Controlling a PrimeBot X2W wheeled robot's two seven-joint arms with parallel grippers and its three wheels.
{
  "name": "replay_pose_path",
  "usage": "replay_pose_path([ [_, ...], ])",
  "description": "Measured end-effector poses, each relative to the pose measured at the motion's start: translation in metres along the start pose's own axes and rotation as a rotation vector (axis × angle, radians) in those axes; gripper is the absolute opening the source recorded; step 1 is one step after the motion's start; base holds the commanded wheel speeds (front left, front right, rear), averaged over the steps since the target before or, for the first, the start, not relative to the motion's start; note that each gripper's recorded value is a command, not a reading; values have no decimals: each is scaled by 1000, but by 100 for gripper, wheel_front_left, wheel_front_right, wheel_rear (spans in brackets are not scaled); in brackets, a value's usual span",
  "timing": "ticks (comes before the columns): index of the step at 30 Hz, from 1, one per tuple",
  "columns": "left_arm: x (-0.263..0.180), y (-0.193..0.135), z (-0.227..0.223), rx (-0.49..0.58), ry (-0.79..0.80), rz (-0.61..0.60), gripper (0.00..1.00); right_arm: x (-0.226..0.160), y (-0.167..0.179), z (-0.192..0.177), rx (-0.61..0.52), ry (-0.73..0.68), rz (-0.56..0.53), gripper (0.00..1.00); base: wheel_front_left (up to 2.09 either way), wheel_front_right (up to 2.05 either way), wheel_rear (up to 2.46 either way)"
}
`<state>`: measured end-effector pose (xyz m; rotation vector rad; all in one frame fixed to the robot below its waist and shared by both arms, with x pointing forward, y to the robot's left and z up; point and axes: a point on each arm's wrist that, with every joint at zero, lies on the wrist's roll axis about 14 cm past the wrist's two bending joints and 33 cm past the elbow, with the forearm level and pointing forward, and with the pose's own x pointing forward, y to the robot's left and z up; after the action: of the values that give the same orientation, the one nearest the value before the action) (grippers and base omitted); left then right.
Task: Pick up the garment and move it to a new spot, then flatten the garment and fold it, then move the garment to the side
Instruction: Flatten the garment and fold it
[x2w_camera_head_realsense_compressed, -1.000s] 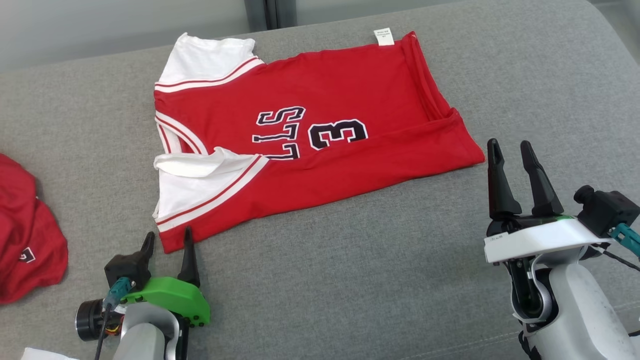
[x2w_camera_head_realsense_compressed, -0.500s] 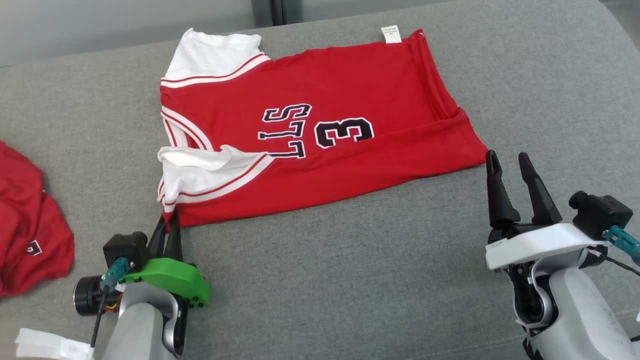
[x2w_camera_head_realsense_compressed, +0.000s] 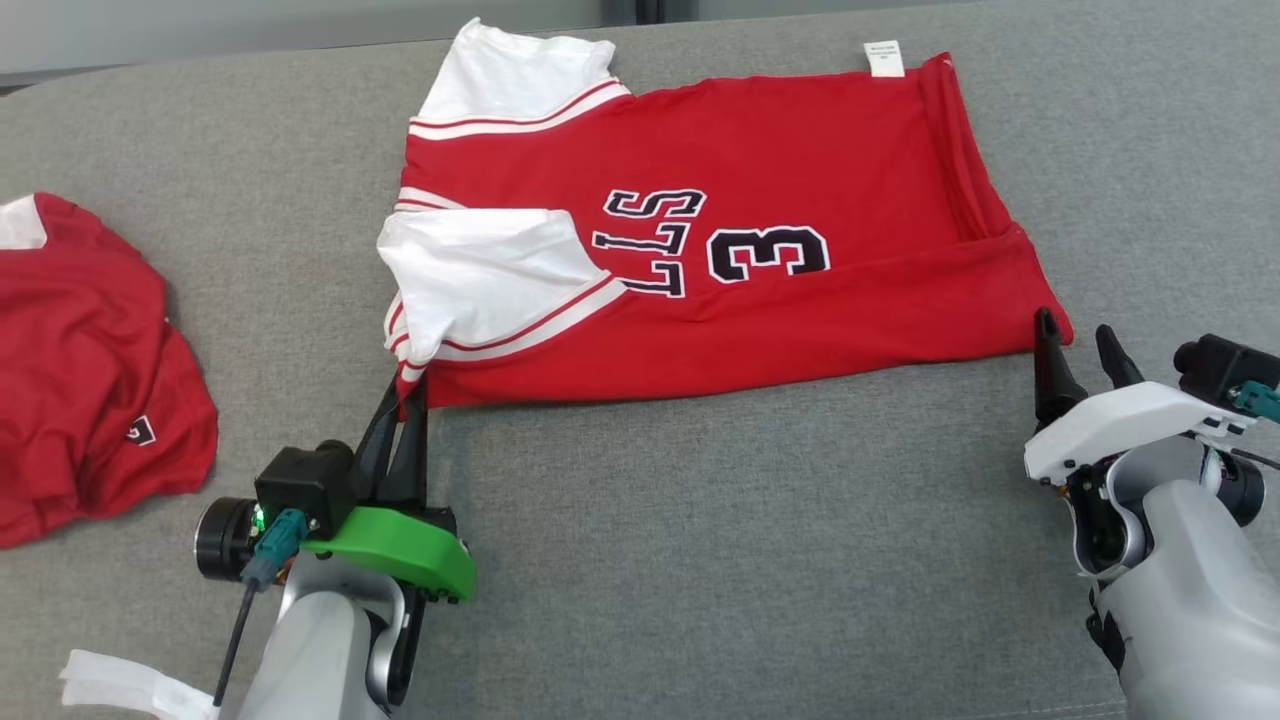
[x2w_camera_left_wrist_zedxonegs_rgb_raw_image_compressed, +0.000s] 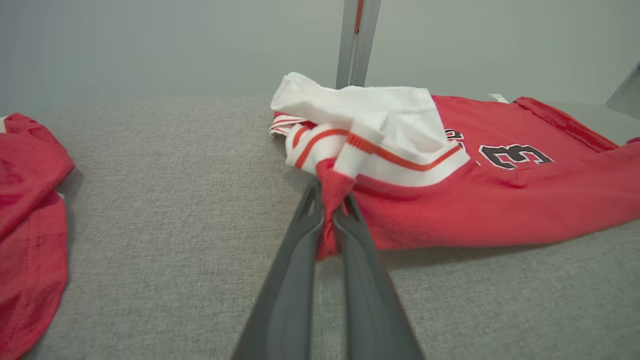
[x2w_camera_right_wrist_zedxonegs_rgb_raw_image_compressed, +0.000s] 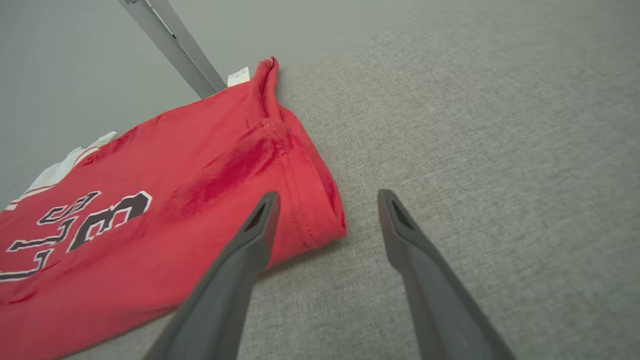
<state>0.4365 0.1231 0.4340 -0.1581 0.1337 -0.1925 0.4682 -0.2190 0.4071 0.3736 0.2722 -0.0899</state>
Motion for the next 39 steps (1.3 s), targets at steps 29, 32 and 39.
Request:
replay_pose_path([
  [29,-33,-2,-21,-24,70,26,0,-14,0,-2,-184,31,44,0,0,0,0],
  [32,-43,-3,-26,-40,86,28,0,-27,-4,-3,-154,28,37,0,0,0,0],
  [39,-69,-15,-44,-49,136,-5,0,-67,-25,-23,-93,74,-2,0,0,0,0],
])
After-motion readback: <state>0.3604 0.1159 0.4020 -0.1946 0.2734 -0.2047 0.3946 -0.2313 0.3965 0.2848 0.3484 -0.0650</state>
